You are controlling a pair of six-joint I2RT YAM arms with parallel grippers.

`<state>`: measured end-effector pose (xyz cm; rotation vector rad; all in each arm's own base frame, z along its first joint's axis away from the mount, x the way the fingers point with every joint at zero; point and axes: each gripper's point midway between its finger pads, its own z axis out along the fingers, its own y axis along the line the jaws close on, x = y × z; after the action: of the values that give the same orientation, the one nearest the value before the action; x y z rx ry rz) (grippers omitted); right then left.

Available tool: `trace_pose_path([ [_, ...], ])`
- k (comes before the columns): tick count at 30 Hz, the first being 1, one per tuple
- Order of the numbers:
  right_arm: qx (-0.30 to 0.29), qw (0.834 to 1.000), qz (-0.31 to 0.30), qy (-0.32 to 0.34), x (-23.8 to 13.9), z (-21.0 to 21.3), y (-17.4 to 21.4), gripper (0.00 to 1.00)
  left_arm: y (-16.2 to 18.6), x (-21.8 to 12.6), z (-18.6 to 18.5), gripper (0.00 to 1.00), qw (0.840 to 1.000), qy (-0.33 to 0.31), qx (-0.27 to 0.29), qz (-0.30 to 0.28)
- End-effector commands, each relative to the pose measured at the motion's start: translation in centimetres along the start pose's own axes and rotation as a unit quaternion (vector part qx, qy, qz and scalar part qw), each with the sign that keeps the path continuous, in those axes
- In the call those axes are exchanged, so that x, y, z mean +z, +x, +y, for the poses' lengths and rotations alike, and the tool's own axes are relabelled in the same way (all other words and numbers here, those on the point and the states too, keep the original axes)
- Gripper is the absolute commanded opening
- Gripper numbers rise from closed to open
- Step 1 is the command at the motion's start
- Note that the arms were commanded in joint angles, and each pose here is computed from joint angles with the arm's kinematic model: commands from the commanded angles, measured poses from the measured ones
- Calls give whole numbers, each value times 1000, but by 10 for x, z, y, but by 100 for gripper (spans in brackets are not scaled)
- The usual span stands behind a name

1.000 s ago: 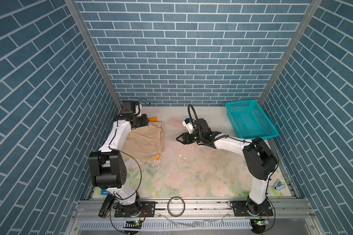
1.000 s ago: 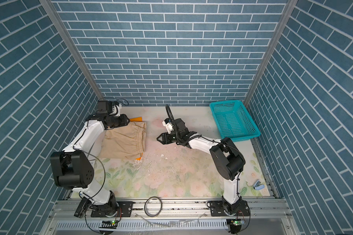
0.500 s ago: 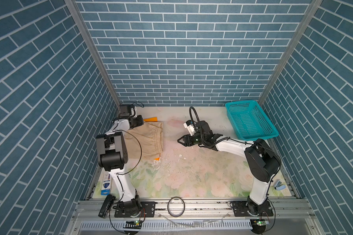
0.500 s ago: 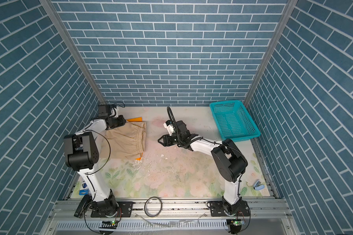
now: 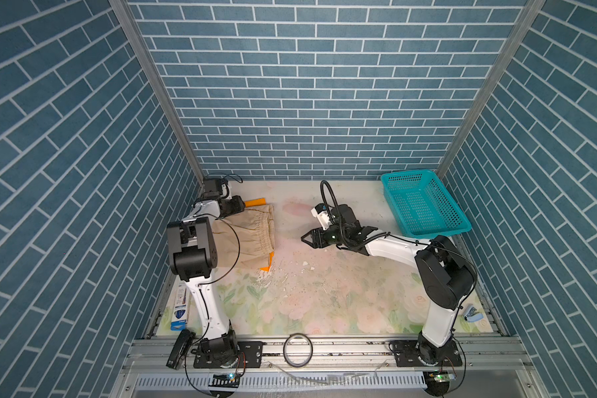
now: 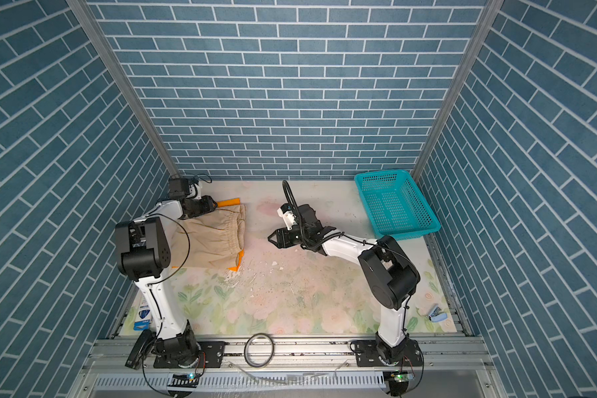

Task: Fold and stack the shorts

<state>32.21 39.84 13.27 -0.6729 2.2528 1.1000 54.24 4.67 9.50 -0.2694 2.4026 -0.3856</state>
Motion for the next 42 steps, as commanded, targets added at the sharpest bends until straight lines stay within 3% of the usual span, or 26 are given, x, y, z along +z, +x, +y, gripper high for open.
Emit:
trace_pose_path([
  [1,-38,999,-27,0,-17,13,-20,59,-27,-53,-25,75,1000,-6,14,-20],
  [4,-37,999,-34,-1,-21,11,-22,60,-16,-85,-38,83,999,-42,11,-1],
  [9,-31,999,-34,3,-28,6,-18,60,36,-129,-65,81,997,-61,0,41],
  [11,-27,999,-31,9,-32,1,-16,59,65,-144,-74,71,997,-50,-17,63],
  [13,-22,999,-34,18,-37,-4,-16,59,95,-157,-89,54,995,-17,-28,91],
  [16,-15,999,-39,24,-43,-10,-14,59,134,-172,-89,28,991,-42,-21,127],
  [18,-11,999,-37,29,-45,-15,-11,59,152,-174,-83,4,988,-63,-20,136],
  [19,-8,999,-35,32,-47,-17,-10,59,160,-171,-79,0,987,-69,-28,141],
  [33,12,996,-22,80,-76,-41,17,58,245,-126,-54,0,973,-82,-84,199],
  [42,22,998,-13,52,-70,-35,20,58,252,-102,-36,0,970,-113,-73,204],
])
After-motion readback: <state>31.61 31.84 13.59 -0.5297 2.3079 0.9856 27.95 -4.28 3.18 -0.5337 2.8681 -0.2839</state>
